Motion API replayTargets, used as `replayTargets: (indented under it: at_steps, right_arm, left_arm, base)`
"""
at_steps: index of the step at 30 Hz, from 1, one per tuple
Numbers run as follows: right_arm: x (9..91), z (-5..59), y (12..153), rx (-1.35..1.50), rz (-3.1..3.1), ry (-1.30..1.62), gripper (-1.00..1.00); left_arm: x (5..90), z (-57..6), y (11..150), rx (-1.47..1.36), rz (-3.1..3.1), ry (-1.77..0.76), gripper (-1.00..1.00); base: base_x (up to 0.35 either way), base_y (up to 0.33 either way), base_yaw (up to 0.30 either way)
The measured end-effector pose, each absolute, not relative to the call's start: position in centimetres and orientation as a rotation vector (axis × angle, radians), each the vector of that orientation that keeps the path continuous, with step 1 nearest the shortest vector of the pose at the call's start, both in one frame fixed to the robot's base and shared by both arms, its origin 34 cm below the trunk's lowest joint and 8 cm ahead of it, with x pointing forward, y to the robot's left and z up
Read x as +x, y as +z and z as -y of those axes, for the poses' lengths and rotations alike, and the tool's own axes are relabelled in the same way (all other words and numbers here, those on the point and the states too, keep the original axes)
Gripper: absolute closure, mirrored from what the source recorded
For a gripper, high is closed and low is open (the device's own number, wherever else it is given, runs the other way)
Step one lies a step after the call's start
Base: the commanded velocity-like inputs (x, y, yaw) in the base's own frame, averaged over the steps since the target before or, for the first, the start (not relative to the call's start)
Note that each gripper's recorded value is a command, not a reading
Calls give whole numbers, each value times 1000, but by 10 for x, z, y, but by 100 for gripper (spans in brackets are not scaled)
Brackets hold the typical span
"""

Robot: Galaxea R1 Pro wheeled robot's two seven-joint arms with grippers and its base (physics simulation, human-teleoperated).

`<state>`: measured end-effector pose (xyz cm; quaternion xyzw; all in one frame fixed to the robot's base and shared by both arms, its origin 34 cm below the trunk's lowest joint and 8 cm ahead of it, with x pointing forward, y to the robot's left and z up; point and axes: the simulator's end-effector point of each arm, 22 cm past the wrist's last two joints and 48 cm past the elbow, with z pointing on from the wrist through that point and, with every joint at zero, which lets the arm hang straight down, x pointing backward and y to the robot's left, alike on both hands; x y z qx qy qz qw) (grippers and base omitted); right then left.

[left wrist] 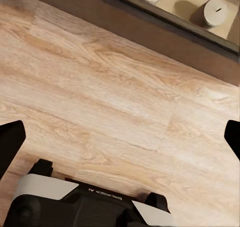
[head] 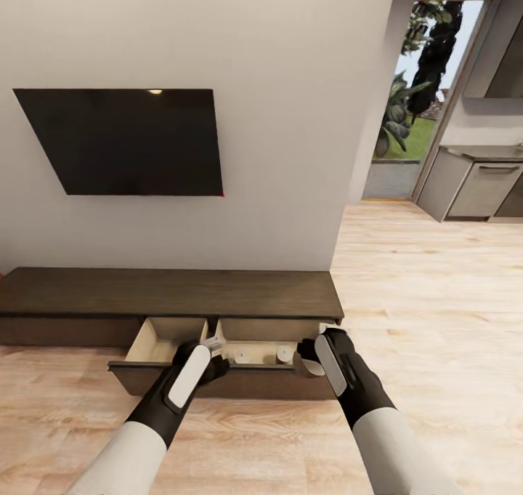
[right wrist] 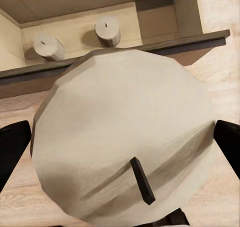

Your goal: Place each of the two pumpkins and all three candles from the living room inside a cabinet in the living room (use any cabinet), then make sure every cabinet is closed, and position the cauldron so it is next to a table in the living room.

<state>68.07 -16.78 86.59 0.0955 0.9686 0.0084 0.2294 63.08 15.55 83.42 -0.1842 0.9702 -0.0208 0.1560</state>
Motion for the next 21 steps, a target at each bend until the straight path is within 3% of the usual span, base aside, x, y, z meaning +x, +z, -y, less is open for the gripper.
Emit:
replayTargets:
  at_steps: [9,21]
  right_arm:
    - [686,176,868,283,-2638,10,100]
    - [690,176,872,291,-2617,19,100]
  left_arm:
    - [636,-158,833,-566,-2739,-50,-100]
    - [636,-158,834,-556,-2731,-39,-100]
  base:
    - [89,-8,0]
    - [210,-137,0]
